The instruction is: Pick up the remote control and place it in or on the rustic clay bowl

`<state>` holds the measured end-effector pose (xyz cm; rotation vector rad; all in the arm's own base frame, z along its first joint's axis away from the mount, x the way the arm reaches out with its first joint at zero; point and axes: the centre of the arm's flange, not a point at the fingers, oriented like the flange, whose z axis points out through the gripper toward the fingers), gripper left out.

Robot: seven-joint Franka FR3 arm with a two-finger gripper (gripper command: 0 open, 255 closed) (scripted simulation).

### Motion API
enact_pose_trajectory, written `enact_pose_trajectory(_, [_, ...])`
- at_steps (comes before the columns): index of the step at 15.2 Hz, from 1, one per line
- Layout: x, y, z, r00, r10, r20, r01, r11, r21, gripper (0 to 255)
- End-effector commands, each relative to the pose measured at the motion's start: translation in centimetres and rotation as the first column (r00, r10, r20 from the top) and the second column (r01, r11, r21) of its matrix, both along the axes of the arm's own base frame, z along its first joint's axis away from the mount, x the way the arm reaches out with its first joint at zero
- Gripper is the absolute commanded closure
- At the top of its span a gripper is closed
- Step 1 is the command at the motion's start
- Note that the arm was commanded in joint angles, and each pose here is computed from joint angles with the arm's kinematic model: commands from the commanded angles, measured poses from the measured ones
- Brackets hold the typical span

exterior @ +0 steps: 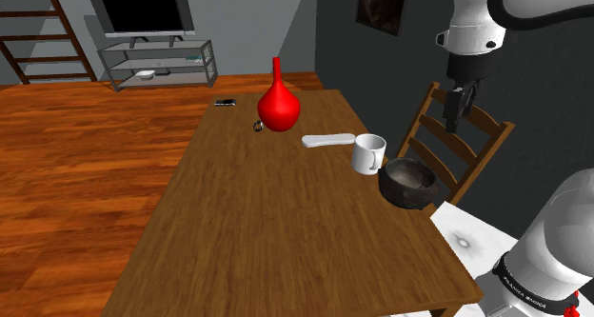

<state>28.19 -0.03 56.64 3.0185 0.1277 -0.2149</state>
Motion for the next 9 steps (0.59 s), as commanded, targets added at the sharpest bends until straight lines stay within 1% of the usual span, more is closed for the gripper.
enact_pose_trajectory(1, [0.0, 0.0, 0.0, 1.000, 0.000, 0.000, 0.000, 1.000, 0.000, 0])
enact_pose_trajectory(5, [3.9, -2.2, -2.3, 0.995, 0.096, 0.010, -0.096, 0.995, 0.021, 0])
enact_pose_trajectory(9, [8.1, -4.0, -4.6, 0.981, 0.190, 0.022, -0.191, 0.981, 0.042, 0])
